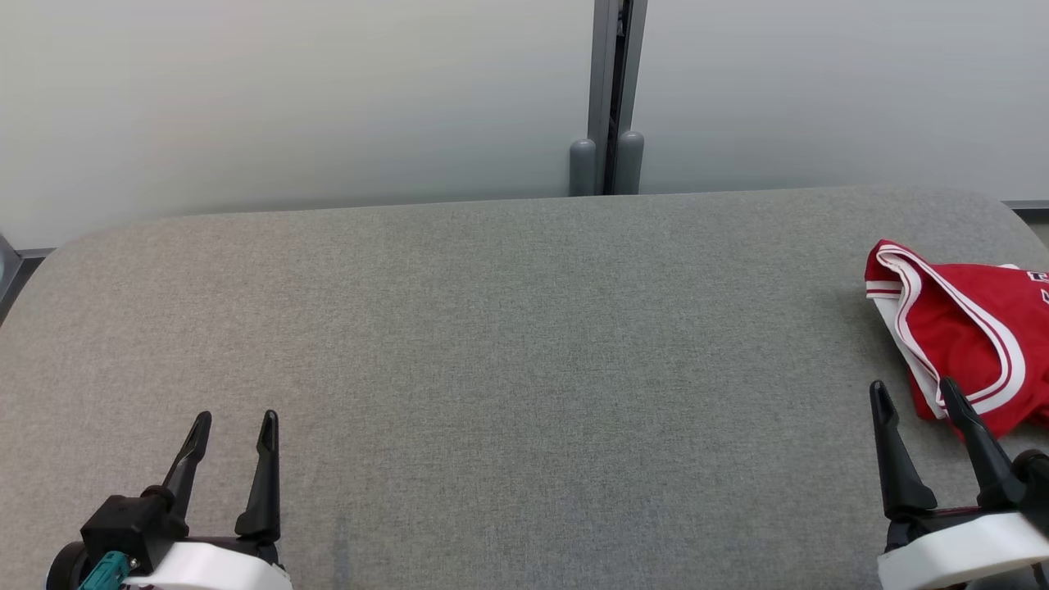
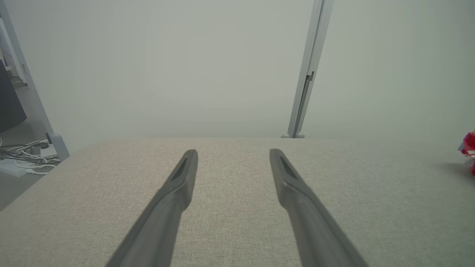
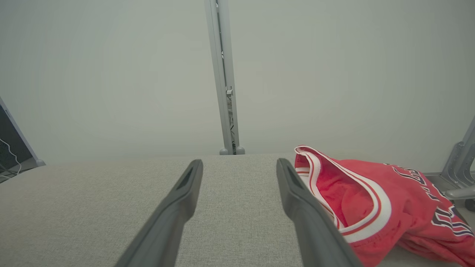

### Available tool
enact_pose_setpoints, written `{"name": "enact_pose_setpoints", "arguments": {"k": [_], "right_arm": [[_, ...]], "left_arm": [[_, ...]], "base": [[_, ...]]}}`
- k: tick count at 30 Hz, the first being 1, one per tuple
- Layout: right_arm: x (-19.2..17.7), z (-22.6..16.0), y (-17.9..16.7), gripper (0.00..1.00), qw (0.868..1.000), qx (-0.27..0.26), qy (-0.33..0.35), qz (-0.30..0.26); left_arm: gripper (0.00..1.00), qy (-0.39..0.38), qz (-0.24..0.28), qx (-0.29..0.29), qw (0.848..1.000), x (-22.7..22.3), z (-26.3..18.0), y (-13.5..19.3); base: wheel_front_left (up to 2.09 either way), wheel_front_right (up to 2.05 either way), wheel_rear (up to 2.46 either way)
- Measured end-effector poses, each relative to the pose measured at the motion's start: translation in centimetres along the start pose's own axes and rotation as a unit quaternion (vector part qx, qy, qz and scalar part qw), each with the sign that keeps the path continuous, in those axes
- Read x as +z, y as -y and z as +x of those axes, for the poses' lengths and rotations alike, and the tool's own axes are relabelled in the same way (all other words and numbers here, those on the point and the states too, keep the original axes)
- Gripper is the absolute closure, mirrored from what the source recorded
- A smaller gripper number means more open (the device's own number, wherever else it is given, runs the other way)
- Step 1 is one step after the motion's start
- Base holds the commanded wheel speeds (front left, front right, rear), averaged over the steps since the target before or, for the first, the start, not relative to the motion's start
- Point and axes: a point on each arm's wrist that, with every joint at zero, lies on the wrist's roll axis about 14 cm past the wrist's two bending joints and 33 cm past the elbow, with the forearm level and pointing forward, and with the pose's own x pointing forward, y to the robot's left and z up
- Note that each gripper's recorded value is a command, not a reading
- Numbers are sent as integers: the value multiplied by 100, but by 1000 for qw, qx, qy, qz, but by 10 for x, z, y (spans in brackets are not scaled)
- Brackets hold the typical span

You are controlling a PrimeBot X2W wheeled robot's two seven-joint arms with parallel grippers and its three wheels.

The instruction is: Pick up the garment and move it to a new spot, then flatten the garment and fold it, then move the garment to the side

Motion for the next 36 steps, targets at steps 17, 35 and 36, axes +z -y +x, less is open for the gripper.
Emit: {"name": "enact_pose_setpoints", "arguments": {"k": [17,35,36], "right_arm": [[-34,-11,10,100,997,-24,-59,45],[-48,1,53,100,973,-80,-101,193],[-48,2,55,100,971,-82,-101,200]], "left_arm": [[100,-51,-47,10,998,-34,-17,9],[100,-47,-213,14,976,-32,-6,25],[100,-47,-220,15,974,-32,-6,25]], "base": [[0,0,0],[0,0,0],[0,0,0]]}}
